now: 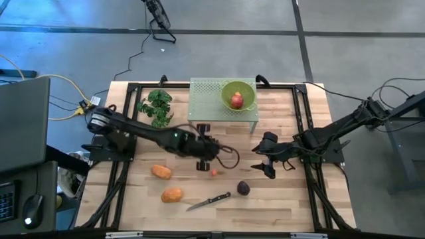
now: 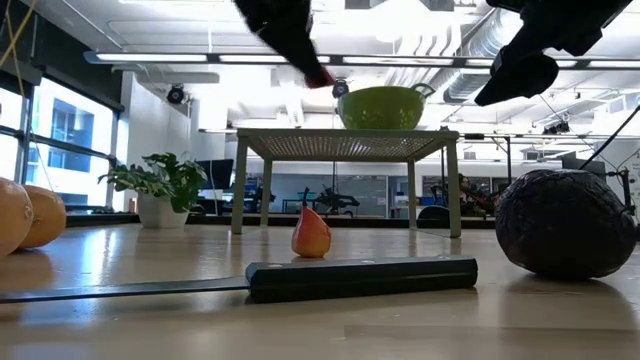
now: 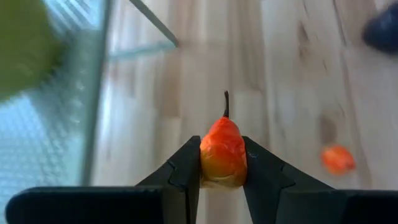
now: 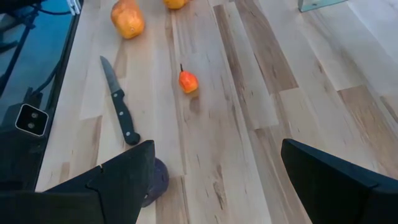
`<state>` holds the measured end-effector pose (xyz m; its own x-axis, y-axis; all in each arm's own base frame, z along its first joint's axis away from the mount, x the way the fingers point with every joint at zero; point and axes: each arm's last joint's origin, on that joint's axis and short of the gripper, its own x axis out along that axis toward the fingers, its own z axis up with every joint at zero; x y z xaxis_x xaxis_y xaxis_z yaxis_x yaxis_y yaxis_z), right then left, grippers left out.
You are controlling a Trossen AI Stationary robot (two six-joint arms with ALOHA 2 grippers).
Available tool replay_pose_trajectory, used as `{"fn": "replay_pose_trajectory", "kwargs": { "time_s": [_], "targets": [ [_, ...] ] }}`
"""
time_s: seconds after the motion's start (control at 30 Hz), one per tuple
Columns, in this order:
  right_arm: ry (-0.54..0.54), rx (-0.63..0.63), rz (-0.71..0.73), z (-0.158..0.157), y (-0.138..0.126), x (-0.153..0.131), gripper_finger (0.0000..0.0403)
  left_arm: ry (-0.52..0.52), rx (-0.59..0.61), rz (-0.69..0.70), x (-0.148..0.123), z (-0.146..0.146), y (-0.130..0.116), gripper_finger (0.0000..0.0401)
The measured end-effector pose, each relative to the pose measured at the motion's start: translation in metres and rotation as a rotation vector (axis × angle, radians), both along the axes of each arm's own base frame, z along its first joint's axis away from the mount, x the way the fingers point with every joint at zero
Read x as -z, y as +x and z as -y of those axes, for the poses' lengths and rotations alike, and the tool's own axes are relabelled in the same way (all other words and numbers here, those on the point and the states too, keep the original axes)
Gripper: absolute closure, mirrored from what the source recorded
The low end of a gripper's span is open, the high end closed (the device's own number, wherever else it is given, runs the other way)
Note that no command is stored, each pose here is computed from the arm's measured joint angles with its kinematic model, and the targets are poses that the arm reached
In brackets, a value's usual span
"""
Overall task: Pick & Place Fruit
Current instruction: Put the left peach into the strainer bowl on the shelf
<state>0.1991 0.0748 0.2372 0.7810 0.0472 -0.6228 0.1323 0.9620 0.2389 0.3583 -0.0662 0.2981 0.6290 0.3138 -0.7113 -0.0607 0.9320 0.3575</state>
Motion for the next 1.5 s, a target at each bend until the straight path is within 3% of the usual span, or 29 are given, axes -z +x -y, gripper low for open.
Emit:
{"fn": "replay_pose_trajectory", "kwargs": {
  "time_s": [0.73, 1.17, 1.5],
  "targets": [
    [0.004, 0.001, 0.021, 0.0, 0.001, -0.002, 0.0059, 0.08, -0.086, 0.174, -0.036, -0.085, 0.002, 0.0315],
    [0.005, 0.001, 0.025, 0.0, 0.002, -0.002, 0.0059, 0.02, -0.092, 0.364, -0.056, -0.127, 0.003, 0.0315],
    [-0.015, 0.045, 0.053, 0.001, 0.003, -0.003, 0.0059, -0.209, -0.367, 0.629, -0.067, -0.162, 0.001, 0.0315]
  ]
}}
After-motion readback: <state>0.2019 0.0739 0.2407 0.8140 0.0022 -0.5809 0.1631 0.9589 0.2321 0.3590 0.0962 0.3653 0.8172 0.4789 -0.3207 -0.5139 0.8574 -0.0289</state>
